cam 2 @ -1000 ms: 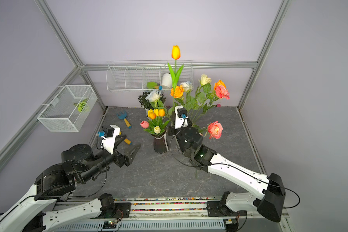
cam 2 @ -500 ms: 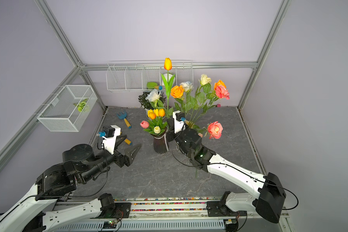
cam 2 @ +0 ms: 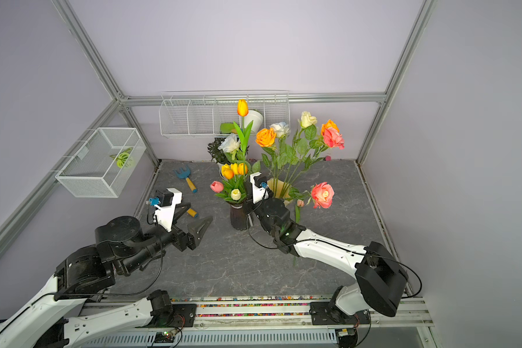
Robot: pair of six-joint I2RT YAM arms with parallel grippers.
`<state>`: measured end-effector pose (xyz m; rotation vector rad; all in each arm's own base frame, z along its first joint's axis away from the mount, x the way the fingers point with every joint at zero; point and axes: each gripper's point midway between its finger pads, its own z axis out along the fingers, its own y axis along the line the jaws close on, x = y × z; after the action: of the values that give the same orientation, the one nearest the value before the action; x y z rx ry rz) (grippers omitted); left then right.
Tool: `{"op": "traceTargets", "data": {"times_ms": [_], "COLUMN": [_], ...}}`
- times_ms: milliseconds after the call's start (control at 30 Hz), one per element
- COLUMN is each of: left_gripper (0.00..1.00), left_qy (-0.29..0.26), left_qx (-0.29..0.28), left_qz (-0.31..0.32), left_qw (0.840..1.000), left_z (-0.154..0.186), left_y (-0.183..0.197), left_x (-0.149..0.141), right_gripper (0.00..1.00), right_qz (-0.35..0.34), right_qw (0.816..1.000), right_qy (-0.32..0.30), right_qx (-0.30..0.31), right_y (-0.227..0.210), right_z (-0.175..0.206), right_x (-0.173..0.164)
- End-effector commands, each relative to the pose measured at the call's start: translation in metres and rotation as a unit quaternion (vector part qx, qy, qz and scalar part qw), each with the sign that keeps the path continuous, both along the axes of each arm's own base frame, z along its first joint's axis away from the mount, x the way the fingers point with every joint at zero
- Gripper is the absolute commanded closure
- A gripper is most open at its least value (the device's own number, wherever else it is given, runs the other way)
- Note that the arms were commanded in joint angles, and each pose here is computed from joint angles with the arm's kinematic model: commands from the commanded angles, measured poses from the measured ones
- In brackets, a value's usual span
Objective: Arrange the flowers in different vases according to their variety
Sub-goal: Insert the flower into the vase.
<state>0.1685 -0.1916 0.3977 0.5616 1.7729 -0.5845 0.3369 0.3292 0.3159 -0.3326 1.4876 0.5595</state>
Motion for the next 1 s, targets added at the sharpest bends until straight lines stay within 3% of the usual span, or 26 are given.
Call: {"op": "traceTargets", "data": {"times_ms": [0,333,733,967], "left_gripper": [0.11,0.11,0.11,0.11], "left_qy": [-0.004,-0.003,0.0,0.004], "left_qx": [-0.005,-0.003,-0.004,-0.002], "left_qz": [0.003,0.004,0.004,0.004], "left_qw": [1.0,1.0,1.0,1.0], "left_z": [0.003,0.003,0.001,-0.005], "left_y": [0.002,0.003,0.002,-0.001], "left_x": [0.0,-0.001,0.0,0.001], "right_gripper": [1.0,1.0,1.0,1.0], "right_qz": [-0.009,-0.017,-0.009,-0.027], "right_qw": [0.999,0.999,0.997,0.999], "right_qy": [-0.034,-0.036,-0.06,-0.031], "right_qx": [0.014,0.007,0.047,0.027], "right_y": [-0.002,0.0,-0.032,-0.044], "right_z": [0.007,-0.002,0.057,0.041], "right_x": [0.005,0.013,-0.017,-0.019]}}
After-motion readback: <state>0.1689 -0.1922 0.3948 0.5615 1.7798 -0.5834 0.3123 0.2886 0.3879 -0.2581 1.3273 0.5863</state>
